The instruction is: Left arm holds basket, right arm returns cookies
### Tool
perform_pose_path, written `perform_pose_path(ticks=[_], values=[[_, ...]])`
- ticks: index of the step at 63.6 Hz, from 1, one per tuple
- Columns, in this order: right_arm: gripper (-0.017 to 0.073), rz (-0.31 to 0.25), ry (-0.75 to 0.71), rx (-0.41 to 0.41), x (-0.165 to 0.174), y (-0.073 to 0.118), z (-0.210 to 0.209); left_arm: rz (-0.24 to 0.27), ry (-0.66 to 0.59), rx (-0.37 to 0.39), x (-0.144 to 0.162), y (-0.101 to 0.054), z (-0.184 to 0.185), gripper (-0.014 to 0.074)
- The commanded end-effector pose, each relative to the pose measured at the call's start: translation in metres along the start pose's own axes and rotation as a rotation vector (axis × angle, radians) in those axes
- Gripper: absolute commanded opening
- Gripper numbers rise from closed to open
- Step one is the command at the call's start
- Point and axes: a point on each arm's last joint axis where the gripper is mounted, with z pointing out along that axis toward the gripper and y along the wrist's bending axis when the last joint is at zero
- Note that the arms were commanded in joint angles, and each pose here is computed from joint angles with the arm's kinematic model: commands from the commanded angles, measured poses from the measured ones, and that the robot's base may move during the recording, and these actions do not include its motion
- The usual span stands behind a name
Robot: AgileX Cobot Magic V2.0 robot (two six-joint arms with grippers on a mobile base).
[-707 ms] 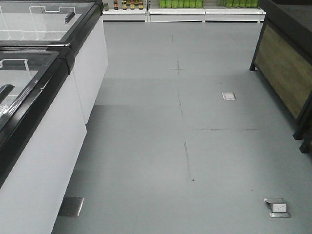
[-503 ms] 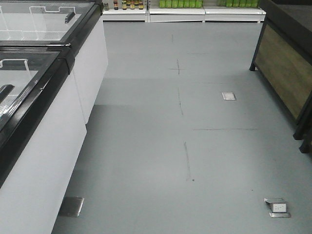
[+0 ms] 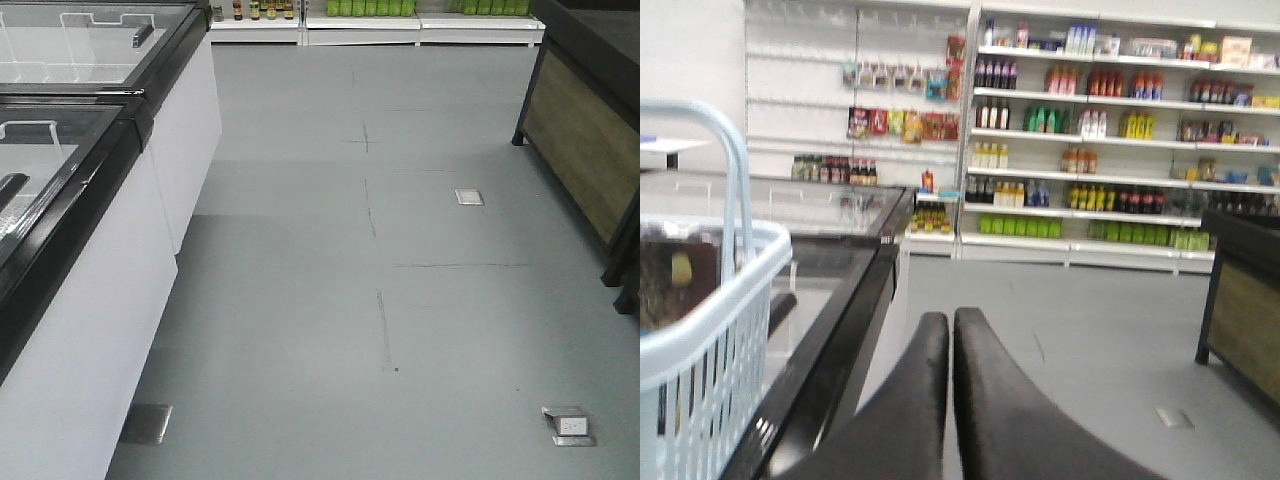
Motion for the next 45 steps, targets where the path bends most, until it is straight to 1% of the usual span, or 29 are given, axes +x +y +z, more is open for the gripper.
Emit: perform_pose_path(ticks=[1, 4, 7, 10, 13, 21, 30, 33, 37, 41, 45], values=[[-0.0010, -0.015, -0.091, 0.006, -0.007, 0.000, -0.001, -0.002, -0.077, 0.010, -0.046, -0.005, 0.006, -0.0006], [-0.0010, -0.015, -0.091, 0.006, -0.007, 0.000, -0.001, 0.029, -0.036, 0.006, -0.058, -0.006, 0.015, -0.0006], [-0.0010, -0.015, -0.091, 0.006, -0.007, 0.000, -0.001, 0.071, 0.005, 0.003, -0.073, -0.008, 0.024, -0.0006], [-0.0010, -0.015, -0.091, 0.006, -0.007, 0.000, -0.001, 0.109, 0.062, 0.001, -0.081, -0.008, 0.038, -0.0006], [-0.0010, -0.015, -0.091, 0.006, -0.007, 0.000, -0.001, 0.129, 0.084, 0.001, -0.090, -0.009, 0.048, -0.0006], [-0.0010, -0.015, -0.091, 0.006, -0.007, 0.000, -0.001, 0.129, 0.128, -0.001, -0.097, -0.010, 0.071, -0.0006], [-0.0010, -0.015, -0.091, 0.006, -0.007, 0.000, -0.001, 0.129, 0.142, -0.001, -0.095, -0.010, 0.077, 0.0009], [-0.0010, -0.015, -0.091, 0.006, -0.007, 0.000, -0.001, 0.127, 0.141, -0.001, -0.095, -0.010, 0.076, 0.0039], [-0.0010, -0.015, -0.091, 0.006, -0.007, 0.000, -0.001, 0.127, 0.141, -0.001, -0.095, -0.010, 0.076, 0.0101], [-0.0010, -0.015, -0.091, 0.006, -0.007, 0.000, -0.001, 0.127, 0.141, -0.002, -0.095, -0.010, 0.076, 0.0196], [-0.0010, -0.015, -0.091, 0.006, -0.007, 0.000, -0.001, 0.119, 0.141, -0.001, -0.095, -0.010, 0.076, 0.0331]])
